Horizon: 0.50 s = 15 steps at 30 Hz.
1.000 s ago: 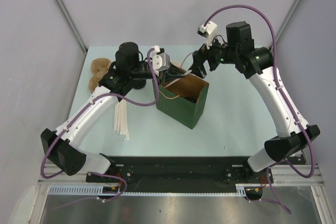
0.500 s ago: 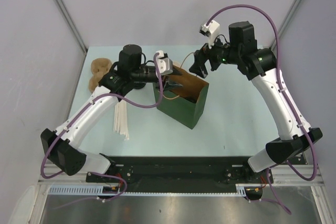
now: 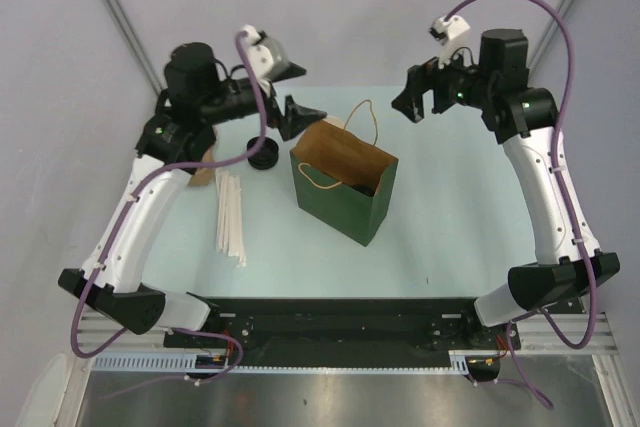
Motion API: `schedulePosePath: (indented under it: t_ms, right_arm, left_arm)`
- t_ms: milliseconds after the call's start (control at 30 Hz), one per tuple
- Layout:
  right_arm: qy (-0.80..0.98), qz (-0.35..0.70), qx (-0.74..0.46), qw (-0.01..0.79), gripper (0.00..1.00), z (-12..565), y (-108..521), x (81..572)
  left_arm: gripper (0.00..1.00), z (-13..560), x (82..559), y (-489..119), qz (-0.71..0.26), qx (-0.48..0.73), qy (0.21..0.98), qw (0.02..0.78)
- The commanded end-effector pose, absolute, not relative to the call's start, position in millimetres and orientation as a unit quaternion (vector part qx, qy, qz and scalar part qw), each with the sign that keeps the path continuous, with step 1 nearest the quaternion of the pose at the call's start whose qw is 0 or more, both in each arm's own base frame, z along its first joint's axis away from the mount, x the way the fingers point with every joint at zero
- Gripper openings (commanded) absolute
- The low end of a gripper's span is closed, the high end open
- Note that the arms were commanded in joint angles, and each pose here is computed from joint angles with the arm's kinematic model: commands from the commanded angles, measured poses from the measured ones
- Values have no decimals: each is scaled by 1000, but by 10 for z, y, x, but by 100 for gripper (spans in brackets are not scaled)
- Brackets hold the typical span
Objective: Pack the takeout coffee
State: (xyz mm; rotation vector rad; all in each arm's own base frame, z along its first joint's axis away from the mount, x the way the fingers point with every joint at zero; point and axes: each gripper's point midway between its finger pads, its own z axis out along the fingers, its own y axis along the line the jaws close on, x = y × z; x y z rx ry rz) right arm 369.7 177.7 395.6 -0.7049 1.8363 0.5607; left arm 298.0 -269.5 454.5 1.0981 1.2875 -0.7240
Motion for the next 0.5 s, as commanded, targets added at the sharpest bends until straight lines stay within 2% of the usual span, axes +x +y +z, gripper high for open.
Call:
schedulePosePath:
  t_ms: [0,67,167,300,467]
  right_arm:
    - [746,230,-239,578,99,4371,1464,3692]
    - [754,223,-209,581,99,4354,1259,3699]
    - [769,220,-182,572,100,4195,1032,3642]
    - [799,221,-154,538,100,3821,848,3506]
    - [841,215,-116,482,100,3340,683,3250]
  left_arm:
    - [99,4793,3001,-2246,-309,389,621,606]
    - [99,4781,3091,-2031,-307,345,658,594]
    - [99,4416,3128,-1742,-306,283,745,520]
    - [100,3934,3255,-1304,-236,195,829,468]
    - [100,3423,2860,-1169,-247,202,858,401]
